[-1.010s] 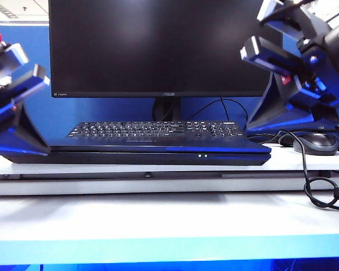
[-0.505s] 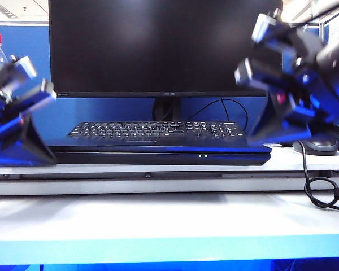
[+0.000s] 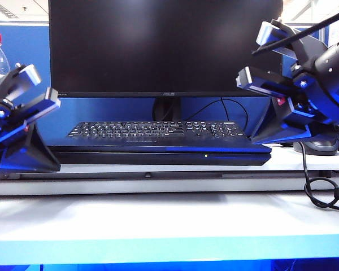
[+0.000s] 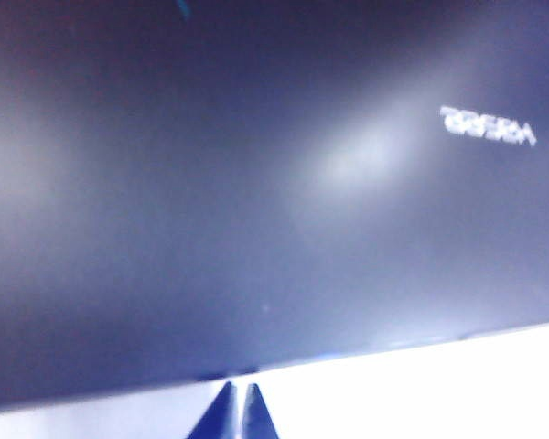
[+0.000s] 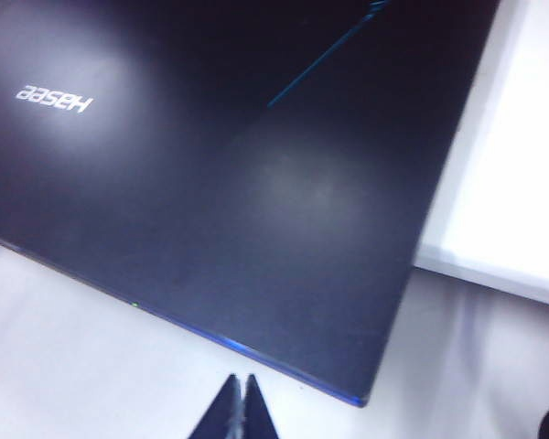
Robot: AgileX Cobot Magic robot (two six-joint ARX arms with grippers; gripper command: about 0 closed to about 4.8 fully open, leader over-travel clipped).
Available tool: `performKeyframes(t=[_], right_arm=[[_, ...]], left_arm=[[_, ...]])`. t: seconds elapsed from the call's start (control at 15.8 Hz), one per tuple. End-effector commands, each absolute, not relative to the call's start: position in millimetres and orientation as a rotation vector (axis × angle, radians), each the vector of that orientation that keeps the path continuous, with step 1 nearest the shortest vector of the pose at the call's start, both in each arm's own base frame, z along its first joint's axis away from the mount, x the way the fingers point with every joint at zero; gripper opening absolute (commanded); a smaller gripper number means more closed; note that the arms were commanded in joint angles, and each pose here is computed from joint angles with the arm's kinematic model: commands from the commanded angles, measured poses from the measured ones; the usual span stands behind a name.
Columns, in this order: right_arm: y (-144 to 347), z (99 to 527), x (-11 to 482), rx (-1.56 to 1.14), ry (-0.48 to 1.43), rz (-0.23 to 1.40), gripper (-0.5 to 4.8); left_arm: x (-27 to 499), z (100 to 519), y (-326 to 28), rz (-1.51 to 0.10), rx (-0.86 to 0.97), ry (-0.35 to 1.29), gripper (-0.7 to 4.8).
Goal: Open the lid of the black laptop.
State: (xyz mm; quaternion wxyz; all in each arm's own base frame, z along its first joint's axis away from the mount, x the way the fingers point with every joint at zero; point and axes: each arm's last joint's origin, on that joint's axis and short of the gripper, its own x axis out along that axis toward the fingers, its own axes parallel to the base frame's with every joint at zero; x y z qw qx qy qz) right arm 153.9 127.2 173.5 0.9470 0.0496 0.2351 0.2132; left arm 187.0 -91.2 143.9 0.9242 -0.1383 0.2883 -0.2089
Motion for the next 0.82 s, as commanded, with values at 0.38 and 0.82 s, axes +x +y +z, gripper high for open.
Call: performKeyframes(t=[0.38, 0.82], right_arm=[[131.6, 170.4, 158.2, 0.108, 0.477, 0.456, -0.01], [133.7, 161.6, 161.9, 0.092, 0.510, 0.446, -0.01]], left_arm=[[190.2, 146.9, -92.2, -0.425, -0.278, 0.544, 0.25], [189.1, 147.3, -94.0, -0.498, -0.293, 0.560, 0.25]])
